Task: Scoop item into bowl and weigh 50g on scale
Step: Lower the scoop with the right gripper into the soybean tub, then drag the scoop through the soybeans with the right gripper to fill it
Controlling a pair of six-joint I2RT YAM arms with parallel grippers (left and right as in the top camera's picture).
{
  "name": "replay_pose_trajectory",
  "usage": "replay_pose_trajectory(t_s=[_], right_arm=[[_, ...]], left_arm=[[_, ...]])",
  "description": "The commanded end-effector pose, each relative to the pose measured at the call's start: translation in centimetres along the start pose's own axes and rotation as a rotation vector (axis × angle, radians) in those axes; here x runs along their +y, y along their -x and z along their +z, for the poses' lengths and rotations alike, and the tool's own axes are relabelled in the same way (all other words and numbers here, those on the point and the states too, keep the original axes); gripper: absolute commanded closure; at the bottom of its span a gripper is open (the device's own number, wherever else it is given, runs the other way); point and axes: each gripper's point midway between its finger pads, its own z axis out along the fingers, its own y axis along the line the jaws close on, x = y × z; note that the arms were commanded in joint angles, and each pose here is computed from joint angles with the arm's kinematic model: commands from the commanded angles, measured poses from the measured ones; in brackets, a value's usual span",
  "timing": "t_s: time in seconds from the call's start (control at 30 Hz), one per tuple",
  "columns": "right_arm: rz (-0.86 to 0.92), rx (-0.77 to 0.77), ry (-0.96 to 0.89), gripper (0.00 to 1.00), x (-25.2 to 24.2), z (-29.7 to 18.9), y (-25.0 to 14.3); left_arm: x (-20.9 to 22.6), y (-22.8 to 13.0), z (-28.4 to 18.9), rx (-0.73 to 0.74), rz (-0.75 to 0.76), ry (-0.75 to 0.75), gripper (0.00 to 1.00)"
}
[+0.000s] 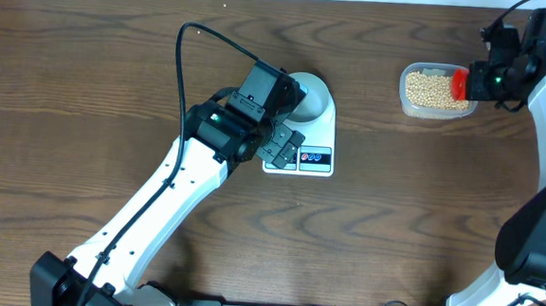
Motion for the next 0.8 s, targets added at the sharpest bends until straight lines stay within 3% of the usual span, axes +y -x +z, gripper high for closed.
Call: replay_pose_trajectory(t_s=[0.0,0.47,0.77], right_arm=[[-0.016,-0.006,-0.005,0.99,-0.3,0.4,0.5],[0.044,0.055,0.005,0.99,-1.5,3.2,-0.9],[0.082,0.065,0.234,0.99,1.7,5.1,-1.4]], left_arm=[[0.2,-0.4,0.2,0.013,-0.012,0.006,0.02],[0.2,-0.4,0.2,0.013,-0.011,0.006,0.02],[0.2,-0.4,0.2,0.013,-0.011,0.006,0.02]])
